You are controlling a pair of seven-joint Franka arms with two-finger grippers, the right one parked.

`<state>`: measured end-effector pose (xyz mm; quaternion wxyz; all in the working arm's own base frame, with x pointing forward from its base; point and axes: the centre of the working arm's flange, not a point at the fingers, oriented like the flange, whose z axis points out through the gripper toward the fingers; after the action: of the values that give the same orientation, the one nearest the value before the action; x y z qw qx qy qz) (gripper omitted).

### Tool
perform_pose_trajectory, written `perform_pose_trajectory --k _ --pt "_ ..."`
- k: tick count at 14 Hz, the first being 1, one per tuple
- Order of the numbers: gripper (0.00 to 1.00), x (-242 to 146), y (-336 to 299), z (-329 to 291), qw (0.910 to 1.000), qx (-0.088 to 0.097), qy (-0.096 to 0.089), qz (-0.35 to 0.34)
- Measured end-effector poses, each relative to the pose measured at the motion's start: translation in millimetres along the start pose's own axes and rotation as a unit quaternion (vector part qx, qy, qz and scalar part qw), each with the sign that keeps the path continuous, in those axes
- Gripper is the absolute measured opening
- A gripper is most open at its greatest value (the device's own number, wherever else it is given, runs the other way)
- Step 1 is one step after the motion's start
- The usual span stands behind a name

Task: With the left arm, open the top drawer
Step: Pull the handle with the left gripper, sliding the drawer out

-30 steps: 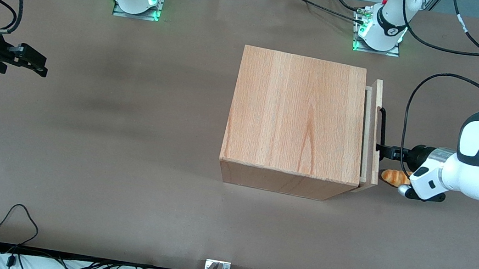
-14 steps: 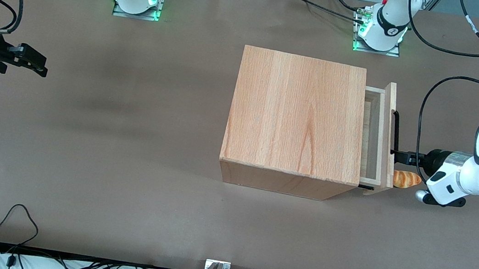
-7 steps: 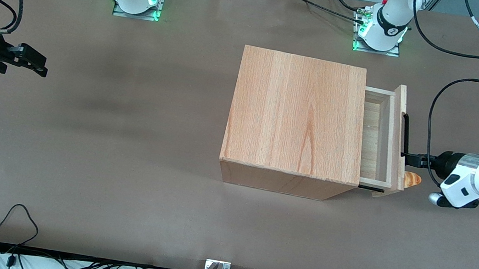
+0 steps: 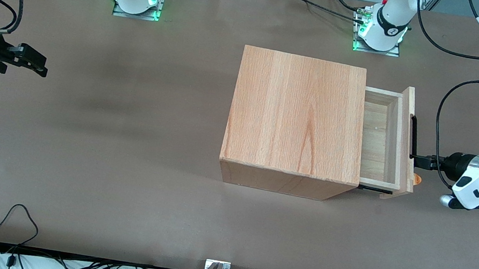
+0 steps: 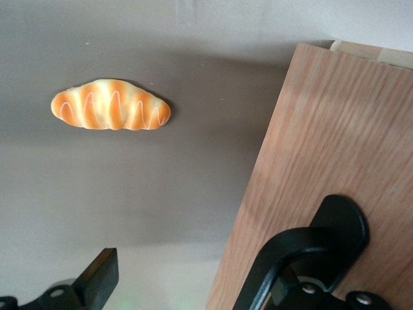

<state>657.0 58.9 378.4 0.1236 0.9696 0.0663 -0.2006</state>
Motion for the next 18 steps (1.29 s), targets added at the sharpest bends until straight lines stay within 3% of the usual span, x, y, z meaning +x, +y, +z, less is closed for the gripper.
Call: perform_pose_trajectory --k 18 --pt "1.0 0.5 -73.3 -15.9 0.9991 -0.021 0.022 -0.03"
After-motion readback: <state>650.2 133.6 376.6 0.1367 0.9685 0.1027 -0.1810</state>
